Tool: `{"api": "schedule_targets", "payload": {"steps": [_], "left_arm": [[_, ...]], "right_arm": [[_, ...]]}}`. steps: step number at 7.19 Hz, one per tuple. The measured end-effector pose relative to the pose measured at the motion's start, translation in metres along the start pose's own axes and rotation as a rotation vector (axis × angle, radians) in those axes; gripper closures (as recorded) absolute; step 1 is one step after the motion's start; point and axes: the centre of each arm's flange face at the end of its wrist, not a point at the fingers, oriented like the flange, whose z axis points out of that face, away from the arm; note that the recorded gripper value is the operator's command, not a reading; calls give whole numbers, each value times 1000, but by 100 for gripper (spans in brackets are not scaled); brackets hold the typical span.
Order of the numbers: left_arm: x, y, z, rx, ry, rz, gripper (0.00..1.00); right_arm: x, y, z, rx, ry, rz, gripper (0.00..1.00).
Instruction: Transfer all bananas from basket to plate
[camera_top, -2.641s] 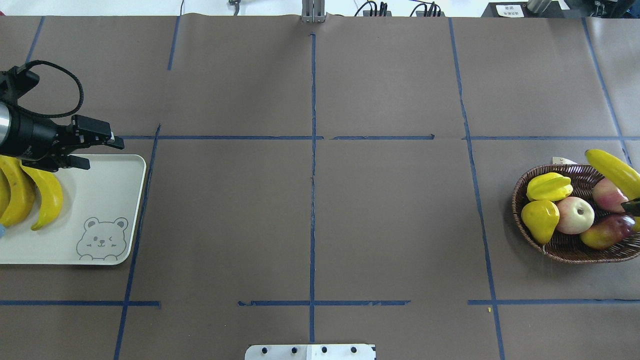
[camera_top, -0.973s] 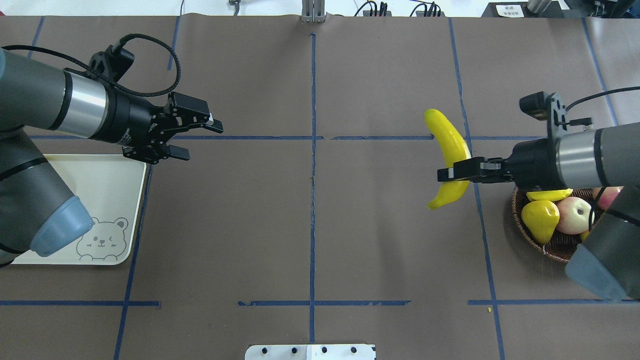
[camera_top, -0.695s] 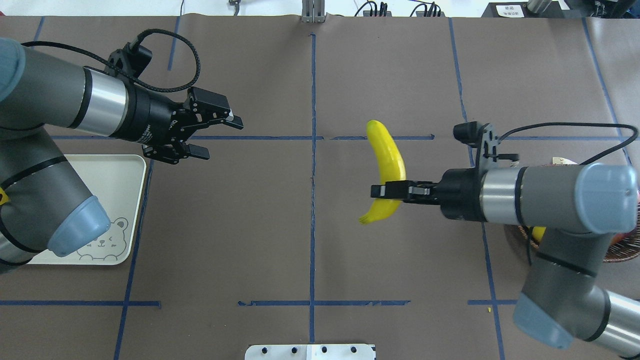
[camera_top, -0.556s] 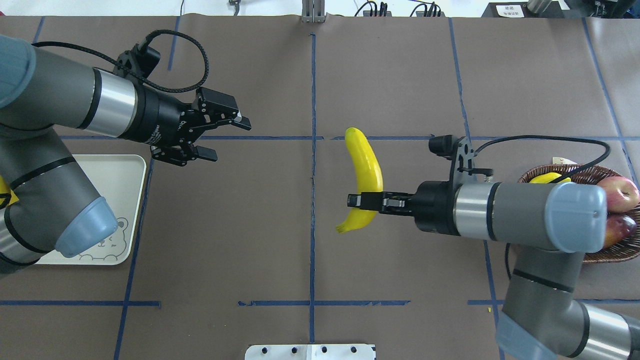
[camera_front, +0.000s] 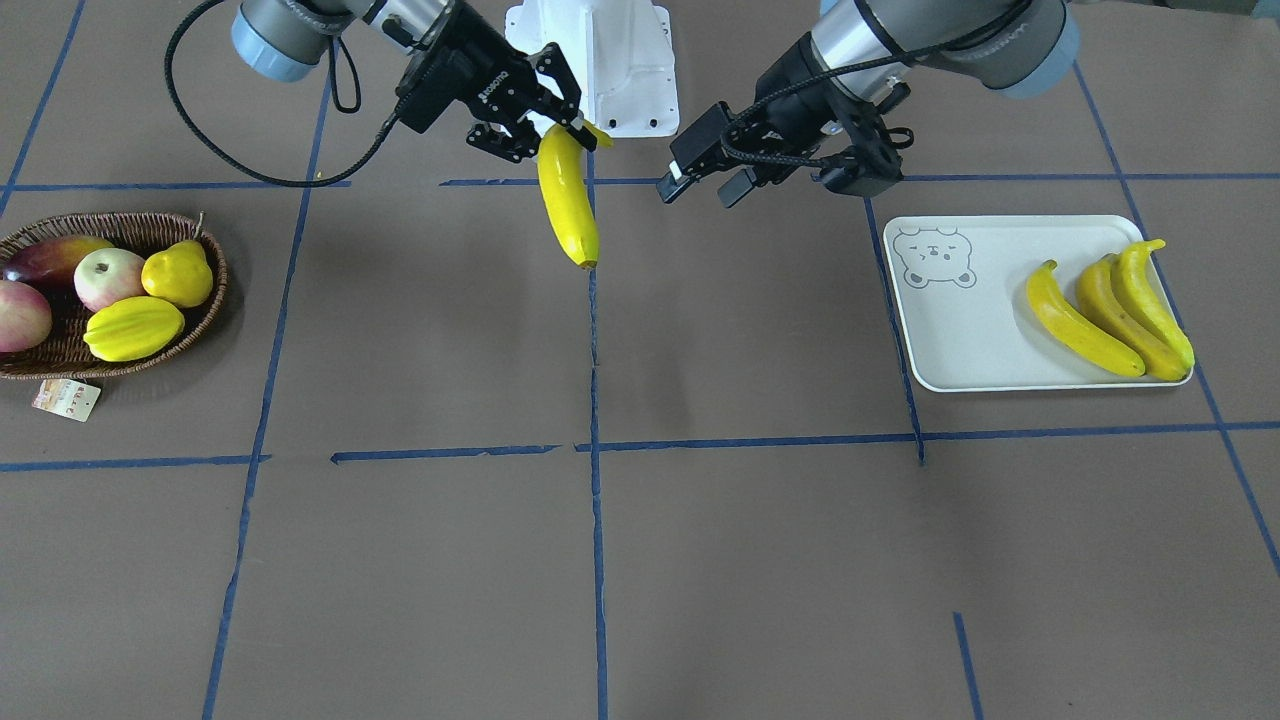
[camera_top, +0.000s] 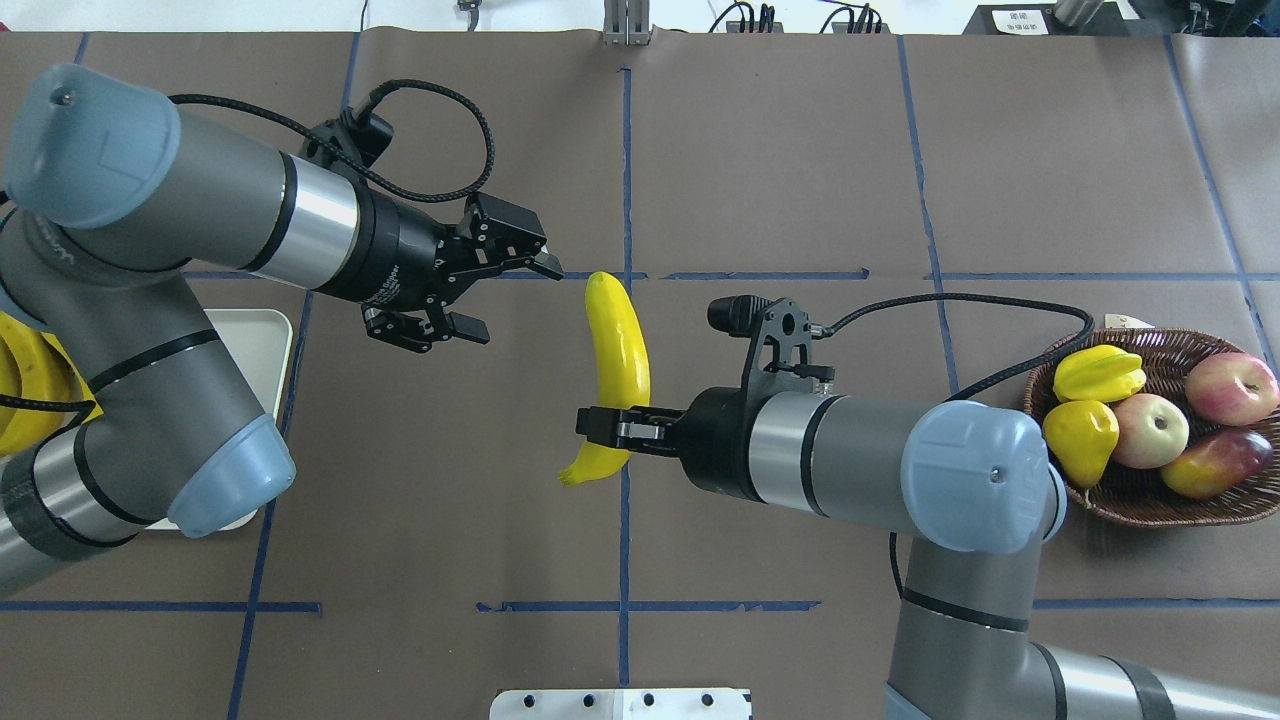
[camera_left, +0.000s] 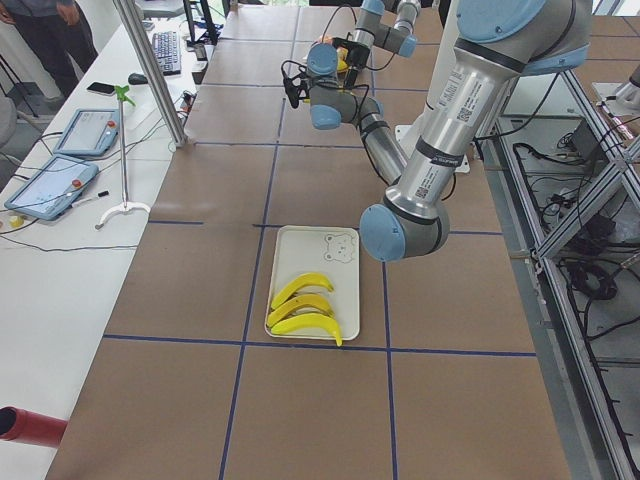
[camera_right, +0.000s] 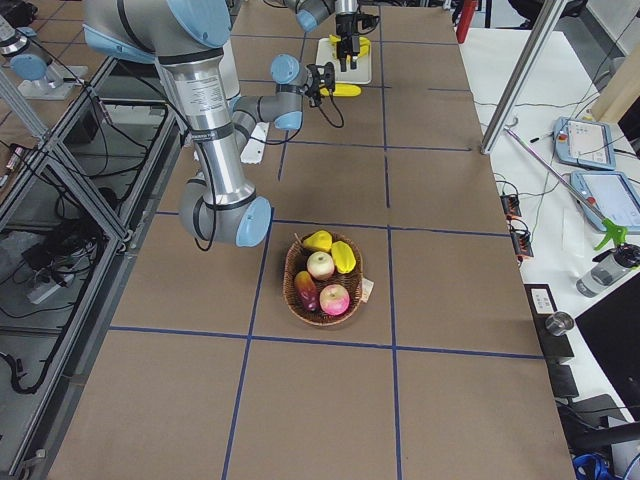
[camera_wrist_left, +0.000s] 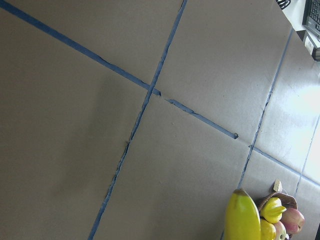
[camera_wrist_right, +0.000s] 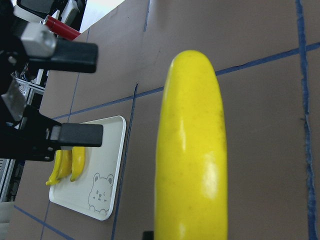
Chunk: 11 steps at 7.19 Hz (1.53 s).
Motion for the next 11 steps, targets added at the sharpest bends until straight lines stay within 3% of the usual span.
{"api": "schedule_targets", "payload": {"steps": [3, 5, 10, 11], "left_arm": [[5, 12, 21, 13, -13, -2, 1], [2, 16, 30, 13, -23, -3, 33], [1, 20, 34, 9, -25, 0, 34], [2, 21, 35, 7, -24, 1, 41]], "right_arm": [[-21, 13, 18, 16, -12, 1, 92], [-23, 14, 18, 18, -17, 1, 91], [-24, 14, 18, 20, -21, 2, 91], [-24, 14, 18, 20, -20, 2, 90]]}}
